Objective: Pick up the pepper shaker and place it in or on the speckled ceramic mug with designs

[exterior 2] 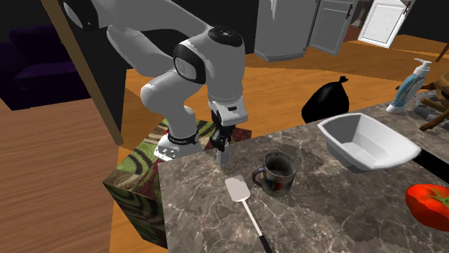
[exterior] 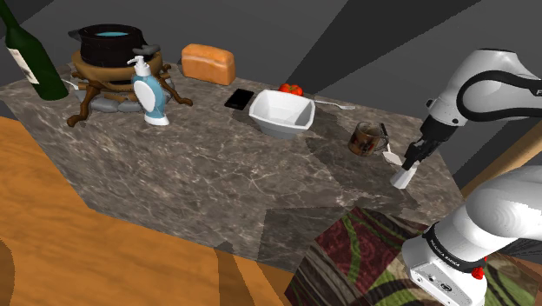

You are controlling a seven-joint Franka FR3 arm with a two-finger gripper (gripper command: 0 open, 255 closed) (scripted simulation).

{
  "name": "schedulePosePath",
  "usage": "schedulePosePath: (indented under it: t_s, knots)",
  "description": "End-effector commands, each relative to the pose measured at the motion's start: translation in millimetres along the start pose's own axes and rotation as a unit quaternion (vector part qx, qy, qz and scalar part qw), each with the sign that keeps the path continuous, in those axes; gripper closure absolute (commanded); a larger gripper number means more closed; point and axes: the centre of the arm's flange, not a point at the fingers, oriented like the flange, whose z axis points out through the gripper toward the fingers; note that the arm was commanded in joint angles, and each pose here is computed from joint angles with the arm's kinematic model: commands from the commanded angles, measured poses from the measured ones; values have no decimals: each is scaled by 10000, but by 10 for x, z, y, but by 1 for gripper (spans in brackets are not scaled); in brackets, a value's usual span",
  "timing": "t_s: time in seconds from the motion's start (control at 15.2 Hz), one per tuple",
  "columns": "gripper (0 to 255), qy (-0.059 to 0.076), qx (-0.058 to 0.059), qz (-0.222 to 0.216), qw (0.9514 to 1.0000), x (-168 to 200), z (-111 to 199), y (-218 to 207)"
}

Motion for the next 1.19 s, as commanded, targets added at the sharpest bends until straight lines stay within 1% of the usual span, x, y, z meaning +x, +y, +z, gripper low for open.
schedulePosePath:
  t_s: [0.0,0.33,1.12]
  knots:
    - [255,-4,1,0,10000,-1,2,0]
    - [255,-3,1,0,10000,-1,3,-1]
    - [255,-3,1,0,10000,-39,-626,-66]
